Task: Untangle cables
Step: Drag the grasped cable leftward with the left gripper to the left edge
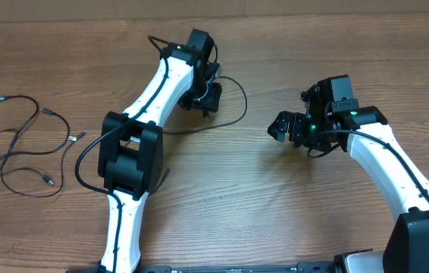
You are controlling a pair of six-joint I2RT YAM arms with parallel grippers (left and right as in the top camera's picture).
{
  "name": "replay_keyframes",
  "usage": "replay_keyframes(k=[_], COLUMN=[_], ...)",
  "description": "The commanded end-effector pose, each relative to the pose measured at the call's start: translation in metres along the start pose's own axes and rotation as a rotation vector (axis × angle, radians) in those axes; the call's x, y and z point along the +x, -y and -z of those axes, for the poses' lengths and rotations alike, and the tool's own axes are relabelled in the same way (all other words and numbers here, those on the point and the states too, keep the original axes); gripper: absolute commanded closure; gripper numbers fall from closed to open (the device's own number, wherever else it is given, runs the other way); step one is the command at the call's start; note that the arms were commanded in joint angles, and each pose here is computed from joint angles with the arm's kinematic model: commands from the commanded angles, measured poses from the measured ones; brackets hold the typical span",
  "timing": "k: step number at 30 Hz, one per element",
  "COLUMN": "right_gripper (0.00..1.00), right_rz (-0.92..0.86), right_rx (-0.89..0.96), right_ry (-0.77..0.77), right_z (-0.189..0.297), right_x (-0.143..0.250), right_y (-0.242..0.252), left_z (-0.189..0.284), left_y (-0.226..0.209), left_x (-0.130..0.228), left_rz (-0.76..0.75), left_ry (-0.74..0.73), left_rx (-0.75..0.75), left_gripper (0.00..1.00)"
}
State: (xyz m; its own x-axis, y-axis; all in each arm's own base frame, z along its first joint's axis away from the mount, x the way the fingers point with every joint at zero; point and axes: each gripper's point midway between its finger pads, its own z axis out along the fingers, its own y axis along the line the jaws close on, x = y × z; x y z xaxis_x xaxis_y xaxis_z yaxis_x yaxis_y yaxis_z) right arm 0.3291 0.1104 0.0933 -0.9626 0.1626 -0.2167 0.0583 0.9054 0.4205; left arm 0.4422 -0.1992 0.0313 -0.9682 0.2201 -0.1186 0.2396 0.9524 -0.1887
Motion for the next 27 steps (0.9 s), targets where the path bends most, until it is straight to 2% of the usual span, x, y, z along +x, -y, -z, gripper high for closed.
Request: replay_keyframes(k=[1,12,27], right_gripper=[0.00,0.00,0.00], right_rz=[0.009,0.009,0.009], right_rx=[-0.003,-0.003,-0.002], right_ry=[0.027,0.026,0.025], right_z=[0.005,0.005,0.005], right_x=[-0.008,-0.008,-0.008], right_y=[-0.003,-0.003,-0.003], left_z=[-0.012,-0.020,-0.034], left_y=[-0.007,-0.011,-0.018], left_x=[0.001,0.003,0.014], left_rz=[0.102,0.058,0.074], left_ry=[0.026,0.063,0.024], left_rx=[-0.100,-0.289,-0.317], left_gripper=[0.50,0.51,0.58])
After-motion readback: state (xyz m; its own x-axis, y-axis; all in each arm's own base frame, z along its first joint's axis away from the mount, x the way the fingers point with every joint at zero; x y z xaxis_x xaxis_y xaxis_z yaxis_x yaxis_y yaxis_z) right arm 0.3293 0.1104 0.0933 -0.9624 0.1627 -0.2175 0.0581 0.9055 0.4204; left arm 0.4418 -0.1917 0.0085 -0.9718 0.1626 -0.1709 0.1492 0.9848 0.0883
